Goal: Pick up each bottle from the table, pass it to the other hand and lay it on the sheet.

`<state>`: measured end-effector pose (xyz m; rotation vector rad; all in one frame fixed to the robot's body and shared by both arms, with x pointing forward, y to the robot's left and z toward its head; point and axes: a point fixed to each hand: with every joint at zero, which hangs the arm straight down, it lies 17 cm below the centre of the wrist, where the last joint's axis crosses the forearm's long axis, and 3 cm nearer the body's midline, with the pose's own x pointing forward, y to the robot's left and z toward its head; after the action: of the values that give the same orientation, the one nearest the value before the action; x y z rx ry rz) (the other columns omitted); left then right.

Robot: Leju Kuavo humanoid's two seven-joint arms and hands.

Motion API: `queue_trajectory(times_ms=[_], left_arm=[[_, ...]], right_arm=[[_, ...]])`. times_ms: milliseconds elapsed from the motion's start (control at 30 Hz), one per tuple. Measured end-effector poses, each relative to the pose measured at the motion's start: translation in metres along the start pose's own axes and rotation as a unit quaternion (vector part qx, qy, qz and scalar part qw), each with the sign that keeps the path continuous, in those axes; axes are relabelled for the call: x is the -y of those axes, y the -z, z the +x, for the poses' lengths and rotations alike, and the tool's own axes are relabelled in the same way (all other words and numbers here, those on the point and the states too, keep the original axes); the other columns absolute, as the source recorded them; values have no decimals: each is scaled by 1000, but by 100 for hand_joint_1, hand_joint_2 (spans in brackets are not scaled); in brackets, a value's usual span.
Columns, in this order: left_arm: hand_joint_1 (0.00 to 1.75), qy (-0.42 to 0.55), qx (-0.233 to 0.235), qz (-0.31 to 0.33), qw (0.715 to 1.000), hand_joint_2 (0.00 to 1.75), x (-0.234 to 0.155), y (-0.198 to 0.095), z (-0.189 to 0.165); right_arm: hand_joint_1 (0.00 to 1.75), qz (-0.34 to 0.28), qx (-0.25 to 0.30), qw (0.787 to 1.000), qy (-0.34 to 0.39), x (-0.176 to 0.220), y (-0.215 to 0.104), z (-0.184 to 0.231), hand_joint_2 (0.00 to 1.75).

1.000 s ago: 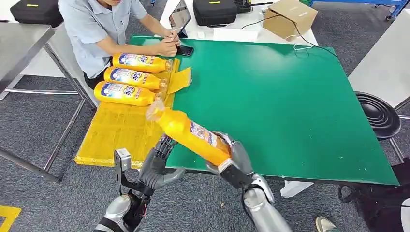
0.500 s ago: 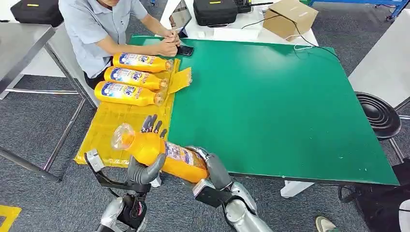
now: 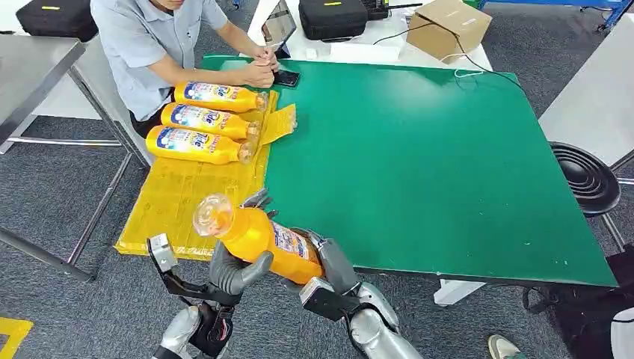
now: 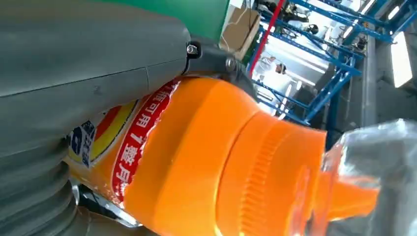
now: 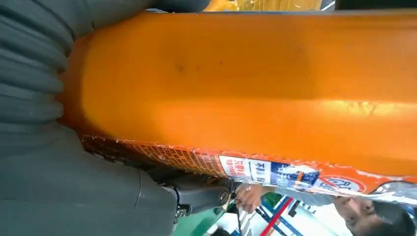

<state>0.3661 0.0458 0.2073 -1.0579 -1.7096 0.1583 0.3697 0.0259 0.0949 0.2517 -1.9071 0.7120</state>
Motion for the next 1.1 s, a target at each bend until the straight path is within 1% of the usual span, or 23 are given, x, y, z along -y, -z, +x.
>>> queue_trajectory(times_ms=[200,367,400,433,467,500,567,600,667,800,967,1100], left_arm=[[175,0,-2,23,1000,175,-9,3,-3],[175,-9,-19,45,999,175,-20,8,-9],[175,-13,-22,51,998,175,-24,9,-11],[175,-15,-25,57,998,175,-28,10,-12],[175,-18,-27,61,998,175,-30,10,-14],[175,-21,-28,64,997,175,-32,11,-14],[175,-33,-35,75,996,175,-39,14,-16],[175,-34,-39,82,995,175,-42,16,-17],[175,-35,-41,91,994,175,-49,19,-17],[175,-17,-33,107,994,175,-61,23,-12],[175,105,-35,155,982,175,-104,33,5],[175,229,-21,174,958,175,-131,36,27]], right_arm=[[175,-1,-3,1000,2,2,0,-1,175],[175,-5,-8,1000,6,3,-1,-2,175],[171,-5,-10,1000,6,3,-1,-3,175],[110,-5,-10,1000,5,4,-2,-3,175],[3,-5,-10,1000,4,4,-2,-3,175],[0,-4,-10,1000,3,4,-2,-3,175],[0,11,4,1000,2,-2,-3,1,175],[0,22,18,1000,6,-8,-4,7,0],[0,34,35,999,10,-15,-6,14,0],[0,25,52,998,-22,-13,-4,19,0],[0,-1,52,997,-56,-5,-8,15,0],[0,-24,39,994,-101,11,-19,1,0]])
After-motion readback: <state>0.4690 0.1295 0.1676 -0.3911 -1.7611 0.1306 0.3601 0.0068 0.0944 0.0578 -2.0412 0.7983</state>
